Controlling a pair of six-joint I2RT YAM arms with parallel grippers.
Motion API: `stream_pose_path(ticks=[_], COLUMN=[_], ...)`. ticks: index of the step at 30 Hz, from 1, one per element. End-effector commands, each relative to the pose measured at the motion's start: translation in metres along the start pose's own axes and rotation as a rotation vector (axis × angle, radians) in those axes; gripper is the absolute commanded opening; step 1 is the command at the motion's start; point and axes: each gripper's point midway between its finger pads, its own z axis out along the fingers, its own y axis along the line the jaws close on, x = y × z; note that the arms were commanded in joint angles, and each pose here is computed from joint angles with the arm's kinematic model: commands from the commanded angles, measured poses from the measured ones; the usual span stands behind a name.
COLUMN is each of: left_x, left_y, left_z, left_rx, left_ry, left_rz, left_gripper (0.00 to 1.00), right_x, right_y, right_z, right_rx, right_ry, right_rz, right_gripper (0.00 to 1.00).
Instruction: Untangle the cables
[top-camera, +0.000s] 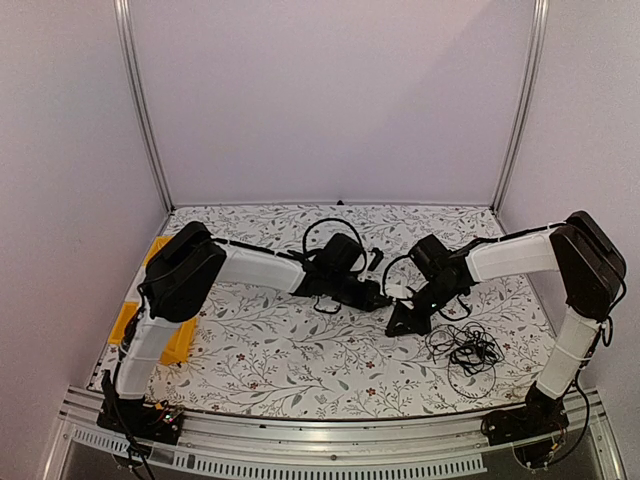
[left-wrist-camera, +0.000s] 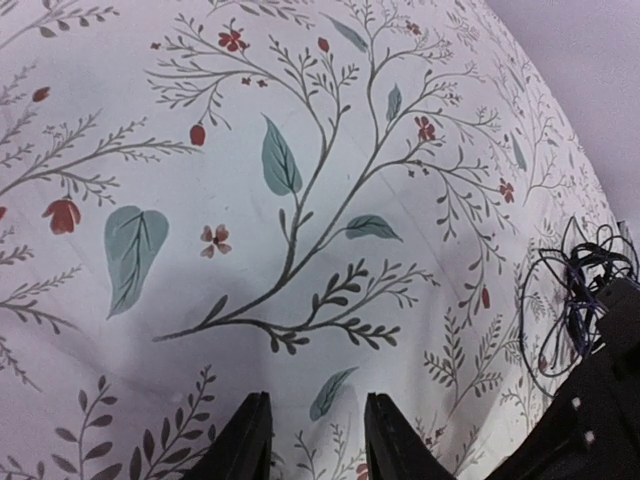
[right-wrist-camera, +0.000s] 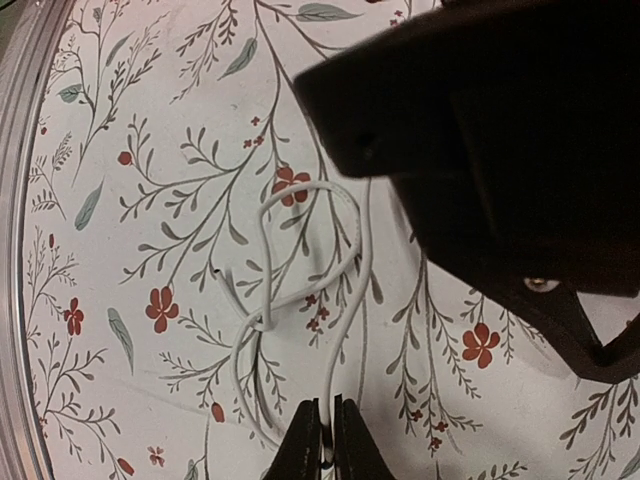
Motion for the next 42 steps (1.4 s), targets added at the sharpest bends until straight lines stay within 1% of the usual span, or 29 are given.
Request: stream_pose_path(ticks=[1, 10, 12, 15, 18, 21, 24, 26, 27, 29, 30, 32, 35, 38, 42], left_x=[0.079, 0.084, 0.089, 0.093, 0.094, 0.084, 0.062, 0.041, 0.031, 0.009, -0.005, -0.019, -0.035, -0.046, -0.058], left_y=[0.046, 0.044, 0.045, 0.048, 0.056, 0.072, 0.098, 0.122, 0.125, 0.144, 0.146, 0.157, 0.162, 0.160, 0.145], left_z=[0.023, 0.012, 0.010, 0.006, -0.003, -0.022, -0.058, -0.094, -0.112, -0.154, -0.179, -0.217, -0.263, -0.295, -0.307], left_rx=[-0.154, -0.155, -0.151, -0.157, -0.191, -0.239, -0.323, -0.390, -0.410, -0.473, -0.497, -0.557, -0.624, -0.661, -0.612], left_ry=[0.200, 0.202, 0.206, 0.207, 0.198, 0.165, 0.092, 0.025, -0.013, -0.091, -0.140, -0.199, -0.279, -0.344, -0.379], left_rz=[-0.061, -0.080, -0.085, -0.091, -0.093, -0.096, -0.104, -0.122, -0.120, -0.136, -0.134, -0.140, -0.118, -0.115, -0.100], left_gripper=[0.26, 0.23, 0.17, 0.01, 0.00, 0.00, 0.00, 0.00, 0.00, 0.00, 0.00, 0.00, 0.00, 0.00, 0.00], right_x=[-0.013, -0.012, -0.012, -0.011, -0.010, -0.009, -0.008, -0.007, -0.006, -0.004, -0.004, -0.004, -0.003, -0.002, -0.002], right_y=[-0.001, -0.001, -0.001, -0.002, -0.002, -0.003, -0.003, -0.004, -0.005, -0.006, -0.007, -0.007, -0.008, -0.008, -0.009], right_z=[-0.010, -0.009, -0.008, -0.008, -0.008, -0.008, -0.007, -0.007, -0.007, -0.006, -0.006, -0.006, -0.005, -0.004, -0.004], right_rx=[0.032, 0.033, 0.034, 0.036, 0.040, 0.041, 0.044, 0.049, 0.053, 0.058, 0.060, 0.062, 0.066, 0.064, 0.060], right_ry=[-0.030, -0.027, -0.026, -0.024, -0.019, -0.017, -0.013, -0.007, -0.002, 0.006, 0.007, 0.007, 0.012, 0.015, 0.015], right_rz=[-0.034, -0.033, -0.032, -0.032, -0.031, -0.030, -0.027, -0.025, -0.024, -0.020, -0.019, -0.017, -0.016, -0.014, -0.009], right_gripper=[0.09, 0.09, 0.09, 0.10, 0.10, 0.10, 0.10, 0.10, 0.09, 0.09, 0.09, 0.09, 0.08, 0.08, 0.08])
